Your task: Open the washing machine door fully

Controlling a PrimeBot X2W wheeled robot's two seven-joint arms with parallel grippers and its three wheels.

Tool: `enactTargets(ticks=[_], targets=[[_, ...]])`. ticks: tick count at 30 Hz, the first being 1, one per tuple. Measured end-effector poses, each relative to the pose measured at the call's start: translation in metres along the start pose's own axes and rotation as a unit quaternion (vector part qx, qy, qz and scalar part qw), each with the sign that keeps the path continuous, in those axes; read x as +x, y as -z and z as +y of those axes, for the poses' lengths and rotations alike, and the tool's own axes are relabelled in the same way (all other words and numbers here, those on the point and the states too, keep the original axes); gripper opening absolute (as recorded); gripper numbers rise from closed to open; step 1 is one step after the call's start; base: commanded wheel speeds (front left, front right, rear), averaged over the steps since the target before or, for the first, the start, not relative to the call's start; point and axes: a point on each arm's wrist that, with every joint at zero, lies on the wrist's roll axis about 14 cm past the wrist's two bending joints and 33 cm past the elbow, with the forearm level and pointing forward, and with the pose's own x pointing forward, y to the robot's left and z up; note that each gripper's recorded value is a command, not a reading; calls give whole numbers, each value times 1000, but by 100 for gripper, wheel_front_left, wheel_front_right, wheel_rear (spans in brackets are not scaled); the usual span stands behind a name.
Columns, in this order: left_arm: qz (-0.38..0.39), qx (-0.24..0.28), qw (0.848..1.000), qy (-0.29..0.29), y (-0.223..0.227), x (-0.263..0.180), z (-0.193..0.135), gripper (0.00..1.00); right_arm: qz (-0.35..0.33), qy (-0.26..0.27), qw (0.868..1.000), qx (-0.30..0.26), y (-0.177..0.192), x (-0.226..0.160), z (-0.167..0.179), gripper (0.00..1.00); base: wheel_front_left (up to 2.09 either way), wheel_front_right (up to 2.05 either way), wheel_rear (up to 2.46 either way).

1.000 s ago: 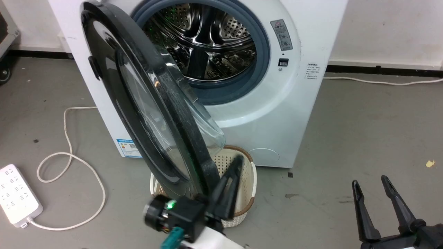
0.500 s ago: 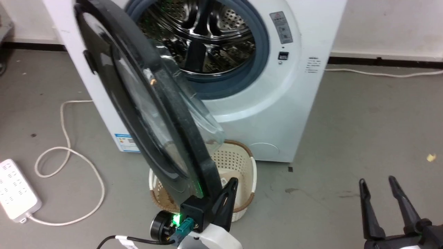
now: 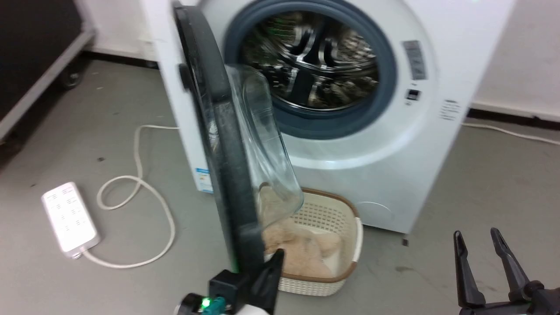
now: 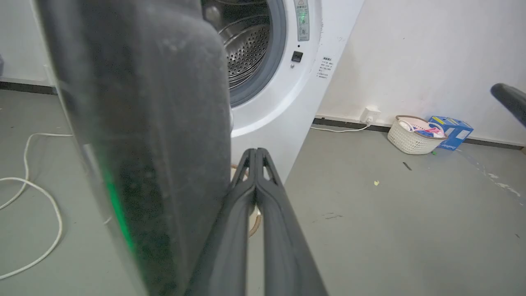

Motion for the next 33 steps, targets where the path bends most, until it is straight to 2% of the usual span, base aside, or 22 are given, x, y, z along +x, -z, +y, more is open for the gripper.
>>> enactTargets(ticks=[4,9,17,22,26,33], targets=[[-2,12,998,-57,-6,-14,38,0,0,-29,1000,10,2,10,18,100,0,0,0],[-12,29,989,-147,-21,-36,98,0,6,-62,998,19,9,21,39,100,0,0,0],[16,48,963,-266,-34,-70,183,0,35,-90,995,31,32,34,56,100,0,0,0],[19,63,940,-334,-50,-90,234,0,54,-95,993,33,48,38,59,100,0,0,0],[18,79,929,-362,-65,-95,265,0,60,-94,993,29,56,42,58,100,0,0,0],[22,93,918,-384,-80,-84,305,0,81,-81,993,25,73,44,45,100,0,0,0]])
